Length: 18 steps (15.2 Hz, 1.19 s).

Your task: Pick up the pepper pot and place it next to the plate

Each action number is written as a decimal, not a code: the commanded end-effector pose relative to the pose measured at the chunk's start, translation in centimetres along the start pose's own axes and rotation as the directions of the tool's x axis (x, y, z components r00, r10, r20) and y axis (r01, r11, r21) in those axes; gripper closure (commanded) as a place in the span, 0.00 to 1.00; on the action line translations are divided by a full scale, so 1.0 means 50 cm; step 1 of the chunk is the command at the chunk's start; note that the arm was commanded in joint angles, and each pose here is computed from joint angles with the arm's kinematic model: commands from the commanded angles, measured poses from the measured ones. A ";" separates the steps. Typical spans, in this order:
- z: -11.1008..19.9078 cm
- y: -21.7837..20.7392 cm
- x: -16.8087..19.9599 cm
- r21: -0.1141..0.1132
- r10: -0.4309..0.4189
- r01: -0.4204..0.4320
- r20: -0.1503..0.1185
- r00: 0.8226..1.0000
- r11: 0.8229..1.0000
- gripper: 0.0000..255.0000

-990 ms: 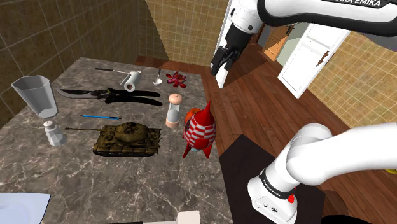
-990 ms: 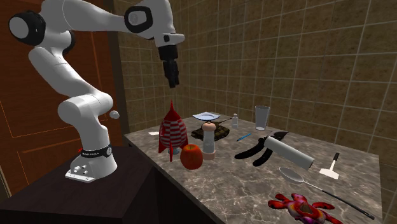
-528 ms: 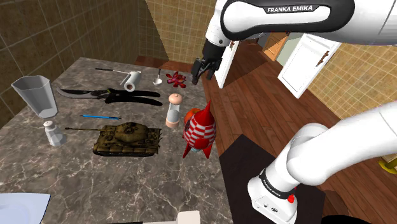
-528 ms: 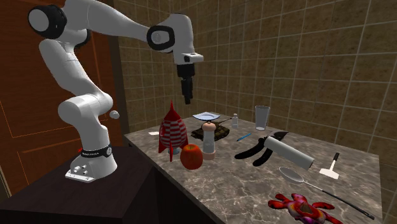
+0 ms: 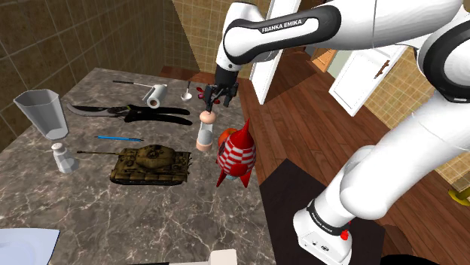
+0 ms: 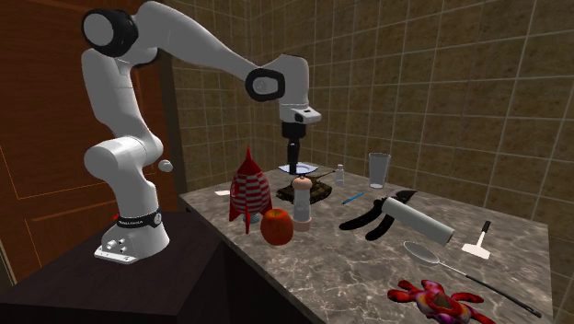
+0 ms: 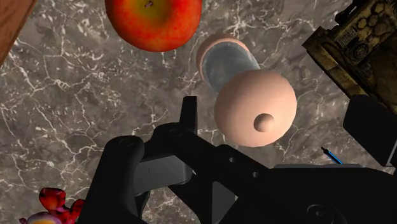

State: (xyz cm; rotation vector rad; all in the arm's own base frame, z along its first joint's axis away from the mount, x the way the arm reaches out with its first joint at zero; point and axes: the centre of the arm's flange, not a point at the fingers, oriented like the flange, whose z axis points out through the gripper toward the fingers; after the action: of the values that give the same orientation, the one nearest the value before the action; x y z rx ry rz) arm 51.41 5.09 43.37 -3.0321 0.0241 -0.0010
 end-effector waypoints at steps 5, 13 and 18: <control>0.082 -0.005 0.027 0.009 0.005 -0.005 0.017 1.000 1.000 0.00; 0.120 -0.005 0.027 0.009 0.005 -0.005 0.017 1.000 1.000 0.00; 0.120 -0.005 0.027 0.009 0.005 -0.005 0.017 1.000 1.000 1.00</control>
State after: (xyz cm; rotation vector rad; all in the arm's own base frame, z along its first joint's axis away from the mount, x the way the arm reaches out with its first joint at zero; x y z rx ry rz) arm 52.76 6.00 37.47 -3.0231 0.0303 0.0243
